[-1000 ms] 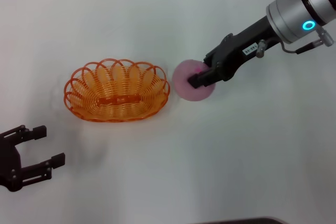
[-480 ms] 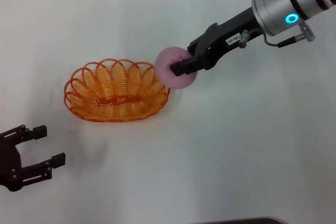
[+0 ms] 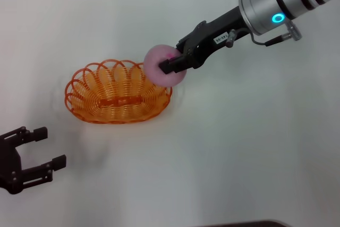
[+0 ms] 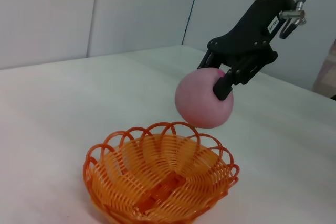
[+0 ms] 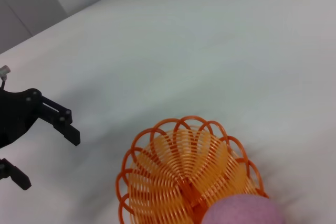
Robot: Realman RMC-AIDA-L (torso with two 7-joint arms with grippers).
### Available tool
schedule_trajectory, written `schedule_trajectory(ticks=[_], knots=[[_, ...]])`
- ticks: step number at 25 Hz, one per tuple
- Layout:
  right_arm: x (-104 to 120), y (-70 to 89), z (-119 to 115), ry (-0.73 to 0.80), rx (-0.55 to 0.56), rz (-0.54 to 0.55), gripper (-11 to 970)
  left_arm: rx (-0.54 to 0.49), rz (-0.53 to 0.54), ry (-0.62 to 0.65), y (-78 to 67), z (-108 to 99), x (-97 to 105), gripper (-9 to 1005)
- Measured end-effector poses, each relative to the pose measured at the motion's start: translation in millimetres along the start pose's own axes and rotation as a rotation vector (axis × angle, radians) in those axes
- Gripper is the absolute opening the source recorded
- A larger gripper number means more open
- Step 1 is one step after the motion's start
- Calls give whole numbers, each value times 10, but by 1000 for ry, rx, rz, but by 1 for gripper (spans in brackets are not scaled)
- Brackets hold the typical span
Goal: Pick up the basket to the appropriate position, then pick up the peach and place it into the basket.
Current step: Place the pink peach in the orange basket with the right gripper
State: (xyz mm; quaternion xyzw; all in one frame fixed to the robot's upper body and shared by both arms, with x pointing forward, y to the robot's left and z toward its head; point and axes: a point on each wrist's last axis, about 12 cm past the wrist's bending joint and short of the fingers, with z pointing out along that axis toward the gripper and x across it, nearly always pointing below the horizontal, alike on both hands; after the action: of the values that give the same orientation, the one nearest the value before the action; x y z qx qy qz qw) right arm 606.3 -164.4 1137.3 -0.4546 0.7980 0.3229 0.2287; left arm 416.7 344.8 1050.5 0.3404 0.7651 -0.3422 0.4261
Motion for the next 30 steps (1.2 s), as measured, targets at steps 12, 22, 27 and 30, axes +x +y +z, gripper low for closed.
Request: schedule_trajectory(ticks=[12, 22, 27, 30], knots=[[-19, 28, 74, 15, -3, -26, 392, -1, -1, -4, 0, 1, -1, 799], [-72, 76, 111, -21, -31, -69, 424, 1, 0, -2, 3, 6, -5, 799], [-82, 79, 125, -21, -28, -86, 547, 1, 0, -1, 2, 4, -2, 799], [-75, 78, 138, -23, -30, -83, 603, 1, -1, -1, 1, 3, -1, 799]])
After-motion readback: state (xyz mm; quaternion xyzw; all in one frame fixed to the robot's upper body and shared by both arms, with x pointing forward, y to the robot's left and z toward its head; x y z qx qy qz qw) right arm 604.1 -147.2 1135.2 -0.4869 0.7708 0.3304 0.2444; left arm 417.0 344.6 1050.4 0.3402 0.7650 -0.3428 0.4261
